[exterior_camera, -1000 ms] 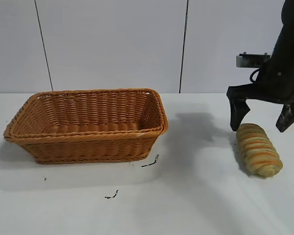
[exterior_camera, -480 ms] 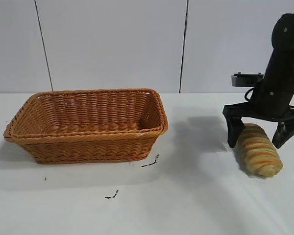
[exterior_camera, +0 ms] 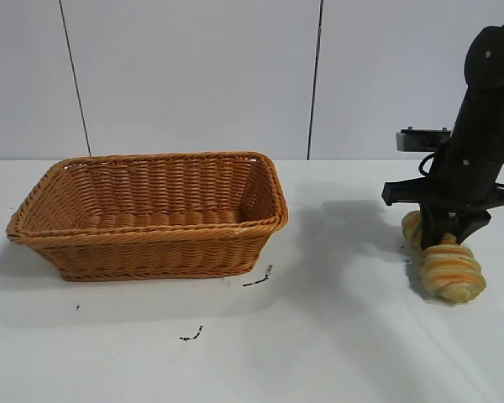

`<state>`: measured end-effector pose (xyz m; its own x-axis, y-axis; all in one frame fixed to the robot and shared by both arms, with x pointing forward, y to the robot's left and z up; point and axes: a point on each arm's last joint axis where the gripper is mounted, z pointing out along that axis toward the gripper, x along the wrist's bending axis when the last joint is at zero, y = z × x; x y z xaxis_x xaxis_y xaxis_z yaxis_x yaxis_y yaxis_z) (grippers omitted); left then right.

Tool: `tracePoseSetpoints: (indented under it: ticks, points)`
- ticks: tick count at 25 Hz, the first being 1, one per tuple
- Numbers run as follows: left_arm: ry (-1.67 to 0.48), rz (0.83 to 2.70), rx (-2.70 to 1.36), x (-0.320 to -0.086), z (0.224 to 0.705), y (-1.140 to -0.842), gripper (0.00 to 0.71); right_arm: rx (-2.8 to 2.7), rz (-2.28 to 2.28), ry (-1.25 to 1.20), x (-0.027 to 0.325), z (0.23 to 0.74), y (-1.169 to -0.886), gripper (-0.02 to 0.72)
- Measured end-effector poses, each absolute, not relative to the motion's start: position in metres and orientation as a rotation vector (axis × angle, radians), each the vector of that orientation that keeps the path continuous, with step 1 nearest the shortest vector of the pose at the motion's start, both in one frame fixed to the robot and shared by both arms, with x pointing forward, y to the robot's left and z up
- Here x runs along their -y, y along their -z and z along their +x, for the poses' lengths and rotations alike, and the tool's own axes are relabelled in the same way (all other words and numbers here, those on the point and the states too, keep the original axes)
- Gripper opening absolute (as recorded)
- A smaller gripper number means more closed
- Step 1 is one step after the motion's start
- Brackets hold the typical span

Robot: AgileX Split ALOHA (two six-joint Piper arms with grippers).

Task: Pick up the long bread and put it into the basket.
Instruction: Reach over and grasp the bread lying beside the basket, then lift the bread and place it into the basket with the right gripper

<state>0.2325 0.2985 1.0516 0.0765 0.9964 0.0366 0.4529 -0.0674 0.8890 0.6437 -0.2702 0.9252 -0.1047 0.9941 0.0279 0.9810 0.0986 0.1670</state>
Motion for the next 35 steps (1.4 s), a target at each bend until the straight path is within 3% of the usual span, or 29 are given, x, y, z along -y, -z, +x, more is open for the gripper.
tracePoseSetpoints:
  ticks: [5, 12, 19, 26, 35]
  points:
    - [-0.937, 1.622, -1.469, -0.298, 0.232, -1.052, 0.692, -2.197, 1.956, -0.325, 0.271, 0.648, -0.993, 0.109]
    - [-0.937, 1.622, -1.469, -0.298, 0.232, -1.052, 0.692, -2.164, 1.884, -0.419, 0.265, 0.662, -1.058, 0.109]
    - [-0.937, 1.622, -1.469, -0.298, 0.232, -1.052, 0.692, -2.192, 1.6, -0.618, 0.208, 0.67, -1.101, 0.109]
    - [-0.937, 1.622, -1.469, -0.298, 0.232, -1.052, 0.692, -2.336, 1.188, -0.733, 0.12, 0.675, -1.11, 0.104]
    - [-0.937, 1.622, -1.469, -0.298, 0.232, -1.052, 0.692, -2.545, 0.351, -0.659, 0.017, 0.661, -1.07, 0.09]
